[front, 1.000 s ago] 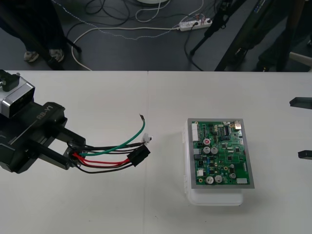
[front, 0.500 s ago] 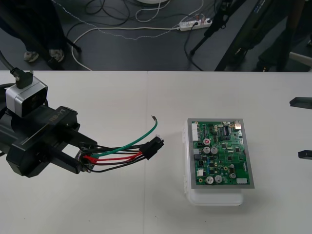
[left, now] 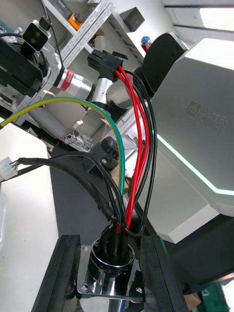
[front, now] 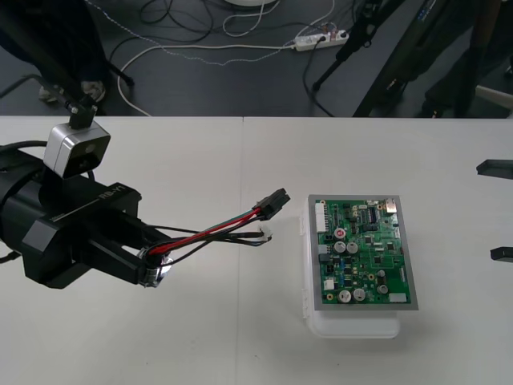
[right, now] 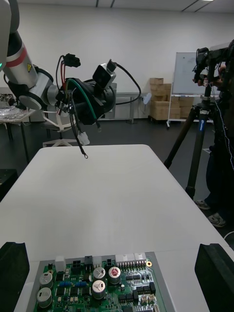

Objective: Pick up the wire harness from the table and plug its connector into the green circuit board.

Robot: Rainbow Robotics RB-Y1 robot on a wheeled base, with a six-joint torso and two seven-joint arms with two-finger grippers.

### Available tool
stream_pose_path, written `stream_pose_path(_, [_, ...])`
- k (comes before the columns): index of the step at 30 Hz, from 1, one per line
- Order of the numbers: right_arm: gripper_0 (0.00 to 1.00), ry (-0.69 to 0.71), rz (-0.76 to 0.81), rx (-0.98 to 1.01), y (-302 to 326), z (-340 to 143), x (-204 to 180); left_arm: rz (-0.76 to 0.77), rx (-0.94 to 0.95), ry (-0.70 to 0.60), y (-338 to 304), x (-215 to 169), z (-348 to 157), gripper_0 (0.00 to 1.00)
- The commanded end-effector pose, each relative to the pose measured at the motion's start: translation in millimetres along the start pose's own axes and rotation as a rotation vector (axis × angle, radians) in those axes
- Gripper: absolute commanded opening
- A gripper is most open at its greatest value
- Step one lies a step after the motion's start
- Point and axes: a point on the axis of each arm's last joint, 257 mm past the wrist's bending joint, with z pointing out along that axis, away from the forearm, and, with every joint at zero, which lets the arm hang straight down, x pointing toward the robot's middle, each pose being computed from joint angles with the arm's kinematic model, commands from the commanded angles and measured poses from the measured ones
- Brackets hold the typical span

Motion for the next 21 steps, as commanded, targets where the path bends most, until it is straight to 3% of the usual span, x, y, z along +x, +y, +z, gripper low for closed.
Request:
stream_pose_path(1, [1.0, 0.037, -0.027, -0.019, -2.3, -6.2, -10.6, -0.108, 0.089, 0.001, -20.7, 5.6, 13.3, 0.0])
stream_pose_path(11, [1.0, 0.037, -0.022, -0.02, -1.5, -5.8, -10.2, -0.315, 0.17, -0.006, -30.8, 12.4, 25.5, 0.0])
stream_pose_path(21, [1.0, 0.035, -0.02, -0.021, -1.5, -5.2, -10.2, -0.352, 0.192, -0.004, -33.4, 15.4, 29.2, 0.0])
